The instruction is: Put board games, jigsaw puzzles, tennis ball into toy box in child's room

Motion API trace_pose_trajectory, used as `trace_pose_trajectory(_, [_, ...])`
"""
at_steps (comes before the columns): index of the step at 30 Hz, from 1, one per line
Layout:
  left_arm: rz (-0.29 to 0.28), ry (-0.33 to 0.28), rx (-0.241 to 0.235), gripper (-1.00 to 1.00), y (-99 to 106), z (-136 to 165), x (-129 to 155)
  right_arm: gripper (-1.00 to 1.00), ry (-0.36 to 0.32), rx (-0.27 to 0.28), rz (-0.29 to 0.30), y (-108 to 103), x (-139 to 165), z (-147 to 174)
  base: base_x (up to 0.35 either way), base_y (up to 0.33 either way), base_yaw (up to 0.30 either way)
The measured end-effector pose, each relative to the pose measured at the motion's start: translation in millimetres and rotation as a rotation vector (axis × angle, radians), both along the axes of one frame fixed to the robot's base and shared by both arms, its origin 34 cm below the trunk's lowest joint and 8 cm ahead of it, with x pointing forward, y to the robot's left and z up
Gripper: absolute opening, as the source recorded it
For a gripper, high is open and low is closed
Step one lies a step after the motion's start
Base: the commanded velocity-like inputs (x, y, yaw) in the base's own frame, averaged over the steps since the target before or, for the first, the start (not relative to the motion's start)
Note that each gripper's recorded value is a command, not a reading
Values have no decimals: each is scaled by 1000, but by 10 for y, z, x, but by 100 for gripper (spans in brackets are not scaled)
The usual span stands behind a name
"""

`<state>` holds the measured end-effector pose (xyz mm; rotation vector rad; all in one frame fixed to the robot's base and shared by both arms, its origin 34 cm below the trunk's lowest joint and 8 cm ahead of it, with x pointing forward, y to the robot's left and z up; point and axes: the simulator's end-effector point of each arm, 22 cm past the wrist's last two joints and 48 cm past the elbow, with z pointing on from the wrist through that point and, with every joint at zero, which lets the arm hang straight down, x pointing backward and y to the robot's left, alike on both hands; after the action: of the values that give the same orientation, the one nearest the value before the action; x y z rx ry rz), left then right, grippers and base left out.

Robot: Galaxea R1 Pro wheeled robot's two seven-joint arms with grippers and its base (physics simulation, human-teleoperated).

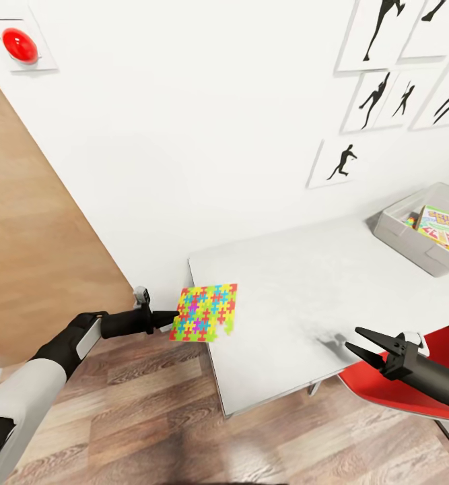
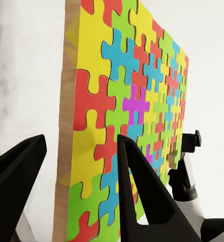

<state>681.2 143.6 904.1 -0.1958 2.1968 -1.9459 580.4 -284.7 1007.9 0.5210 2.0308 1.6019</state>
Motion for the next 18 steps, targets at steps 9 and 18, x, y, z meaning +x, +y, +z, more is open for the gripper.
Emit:
trace_pose_trajectory(9, [0,-14,0,-100,1,81,14,100,-14,0,0,1,-1,65,0,0,0])
trace_pose_trajectory(18, [0,-29,0,-100,1,164,26,100,-28,1,0,6,-4,131,0,0,0])
